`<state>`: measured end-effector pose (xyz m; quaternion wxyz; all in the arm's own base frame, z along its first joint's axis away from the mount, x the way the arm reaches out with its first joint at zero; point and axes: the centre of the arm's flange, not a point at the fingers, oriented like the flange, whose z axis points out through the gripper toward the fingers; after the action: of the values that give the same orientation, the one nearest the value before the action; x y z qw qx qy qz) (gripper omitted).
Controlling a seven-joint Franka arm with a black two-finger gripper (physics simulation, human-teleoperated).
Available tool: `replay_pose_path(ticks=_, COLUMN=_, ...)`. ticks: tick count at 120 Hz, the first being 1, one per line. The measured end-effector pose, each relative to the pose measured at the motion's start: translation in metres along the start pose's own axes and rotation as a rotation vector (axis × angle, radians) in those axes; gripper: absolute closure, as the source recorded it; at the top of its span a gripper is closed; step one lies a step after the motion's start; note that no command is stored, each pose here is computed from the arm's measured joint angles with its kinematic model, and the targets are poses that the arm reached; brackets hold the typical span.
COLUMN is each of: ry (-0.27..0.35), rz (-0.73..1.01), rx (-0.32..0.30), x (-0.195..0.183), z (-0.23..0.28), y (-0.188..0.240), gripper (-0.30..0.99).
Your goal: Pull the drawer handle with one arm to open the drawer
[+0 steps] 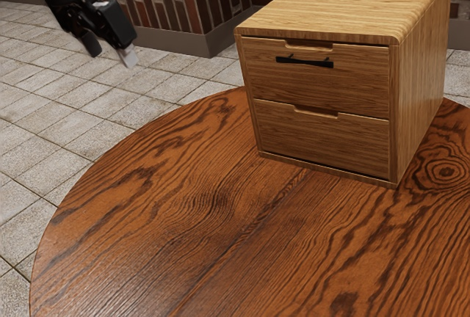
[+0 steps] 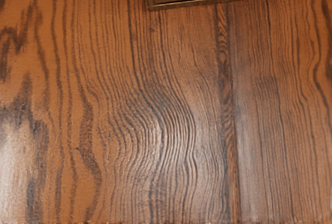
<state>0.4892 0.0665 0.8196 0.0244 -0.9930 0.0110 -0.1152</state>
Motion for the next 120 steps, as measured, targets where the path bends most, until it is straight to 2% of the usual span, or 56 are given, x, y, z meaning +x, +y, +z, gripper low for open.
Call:
replay_pose_path(ticks=16, ry=-0.052, rz=0.025, rx=-0.017, x=0.006, z=0.018, y=0.008, gripper=0.00)
replay_pose_path(ticks=26, ry=-0.123, rz=0.036, rx=-0.018, x=0.019, z=0.049, y=0.012, gripper=0.00)
replay_pose_path(ticks=40, ry=-0.196, rz=0.062, rx=-0.058, x=0.014, z=0.057, y=0.020, gripper=0.00)
replay_pose_path(ticks=52, ry=-0.211, rz=0.223, rx=-0.116, x=0.022, z=0.085, y=0.024, gripper=0.00)
replay_pose_path(ticks=59, ry=-0.178, rz=0.349, rx=-0.143, x=0.029, z=0.102, y=0.029, gripper=0.00)
replay_pose_path(ticks=71, ry=-0.078, rz=0.557, rx=-0.150, x=0.041, z=0.110, y=0.040, gripper=0.00)
replay_pose_path(ticks=98, ry=0.078, rz=0.937, rx=-0.072, x=0.062, z=0.107, y=0.046, gripper=0.00)
replay_pose_path(ticks=113, ry=0.137, rz=1.184, rx=-0.051, x=0.072, z=0.106, y=0.097, gripper=0.01)
replay_pose_path(ticks=120, ry=0.141, rz=1.296, rx=-0.023, x=0.074, z=0.108, y=0.128, gripper=0.01)
